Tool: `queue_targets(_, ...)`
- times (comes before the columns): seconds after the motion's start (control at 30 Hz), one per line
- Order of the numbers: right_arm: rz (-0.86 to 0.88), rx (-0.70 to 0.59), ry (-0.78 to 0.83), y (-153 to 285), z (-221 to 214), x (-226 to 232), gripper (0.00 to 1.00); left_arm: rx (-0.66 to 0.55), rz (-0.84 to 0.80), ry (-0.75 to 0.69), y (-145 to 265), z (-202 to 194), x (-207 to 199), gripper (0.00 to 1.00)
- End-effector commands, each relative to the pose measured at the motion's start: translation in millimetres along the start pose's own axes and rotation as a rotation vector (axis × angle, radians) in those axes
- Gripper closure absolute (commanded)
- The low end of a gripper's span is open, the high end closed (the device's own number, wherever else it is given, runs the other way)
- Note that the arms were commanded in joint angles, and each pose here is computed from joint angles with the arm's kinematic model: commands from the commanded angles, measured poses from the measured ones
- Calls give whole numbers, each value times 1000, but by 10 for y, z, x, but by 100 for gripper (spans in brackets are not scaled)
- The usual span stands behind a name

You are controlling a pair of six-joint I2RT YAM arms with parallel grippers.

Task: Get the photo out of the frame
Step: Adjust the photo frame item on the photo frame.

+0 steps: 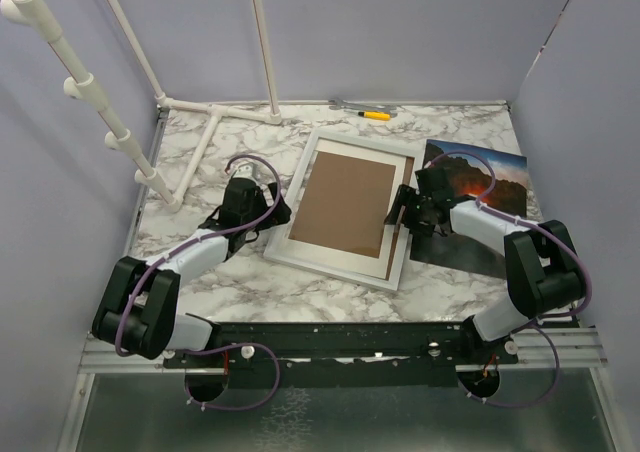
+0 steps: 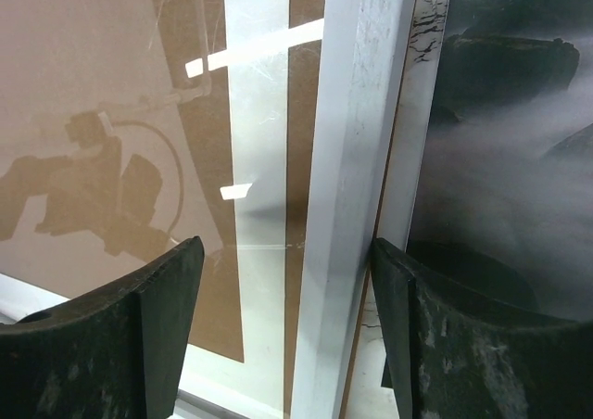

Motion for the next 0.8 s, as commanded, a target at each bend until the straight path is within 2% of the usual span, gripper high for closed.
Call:
queue_targets(0.0, -23, -24, 8, 53, 61, 2, 23, -69, 3, 14, 63, 139, -21, 6)
queue_targets(0.33, -19, 2, -17, -94, 33, -14, 23, -104, 13, 41, 108, 194, 25, 6)
queue_targets(0.57, 5, -13, -5, -231, 232, 103, 28, -106, 2, 88, 117, 185, 98, 6)
queue_targets(0.77, 16, -40, 22, -348, 437, 188, 28, -118, 0, 99, 137, 192, 120, 6)
Point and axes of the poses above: each gripper's point midway between its finger pads, its own y axis back along the fingers, its own x axis along the line the jaws close on, z = x × y, the point moved 6 cm from there along y, back along the fingers, and after that the axes turned 3 degrees about y, right-handed, at the moved point
